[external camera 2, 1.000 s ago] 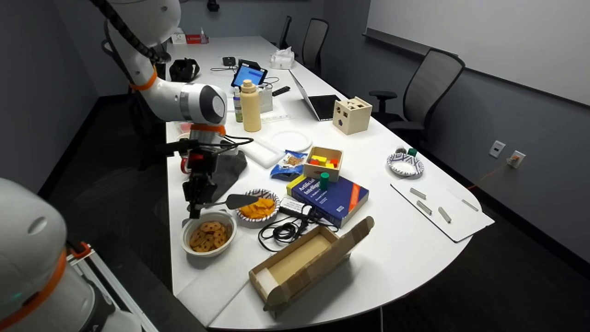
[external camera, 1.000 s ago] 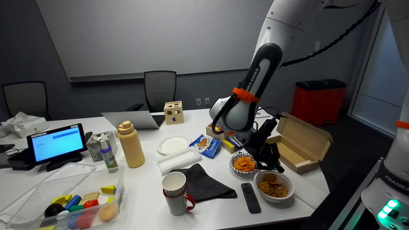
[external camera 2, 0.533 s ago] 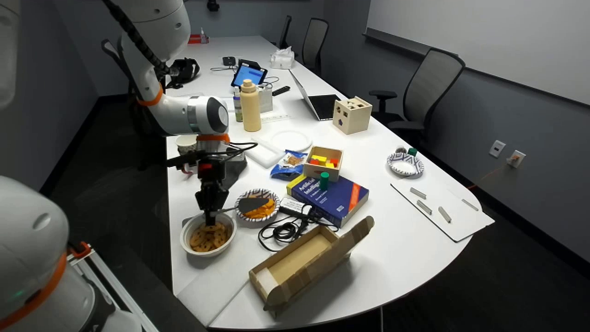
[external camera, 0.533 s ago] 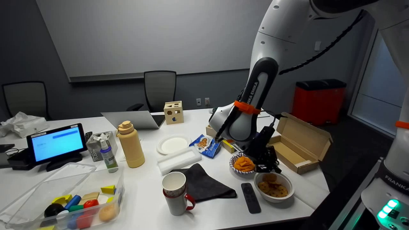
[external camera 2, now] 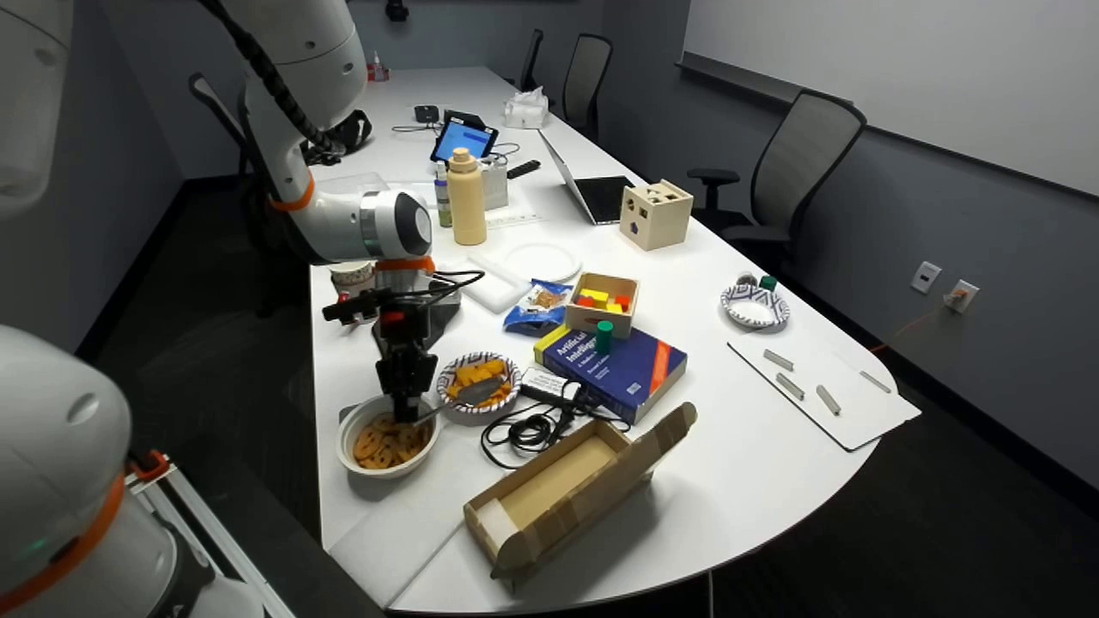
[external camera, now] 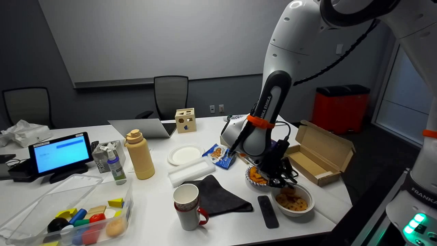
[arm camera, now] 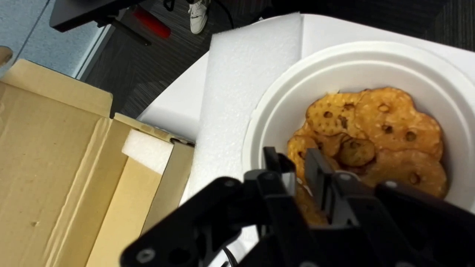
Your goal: Use the cake spatula to stir the contents in the black and white bowl on the left.
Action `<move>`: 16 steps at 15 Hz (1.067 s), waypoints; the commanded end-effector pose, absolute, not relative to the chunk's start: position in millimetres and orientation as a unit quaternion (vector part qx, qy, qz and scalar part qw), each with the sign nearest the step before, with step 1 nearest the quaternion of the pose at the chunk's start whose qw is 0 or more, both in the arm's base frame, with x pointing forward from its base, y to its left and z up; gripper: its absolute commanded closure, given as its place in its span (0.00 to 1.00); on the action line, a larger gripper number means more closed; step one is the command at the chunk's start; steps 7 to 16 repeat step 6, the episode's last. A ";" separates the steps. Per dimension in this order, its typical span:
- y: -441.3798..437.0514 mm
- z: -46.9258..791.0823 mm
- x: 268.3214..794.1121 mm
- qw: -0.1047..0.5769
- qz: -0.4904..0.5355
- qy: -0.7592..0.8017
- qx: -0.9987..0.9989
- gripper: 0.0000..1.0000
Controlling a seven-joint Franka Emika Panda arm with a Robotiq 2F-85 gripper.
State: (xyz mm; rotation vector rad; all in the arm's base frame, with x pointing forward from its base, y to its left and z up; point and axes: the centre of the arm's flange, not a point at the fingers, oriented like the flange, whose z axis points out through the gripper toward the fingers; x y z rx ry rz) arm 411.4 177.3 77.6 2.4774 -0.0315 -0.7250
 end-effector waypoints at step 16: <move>188.4 86.6 420.9 0.270 -0.250 -0.015 0.930 0.04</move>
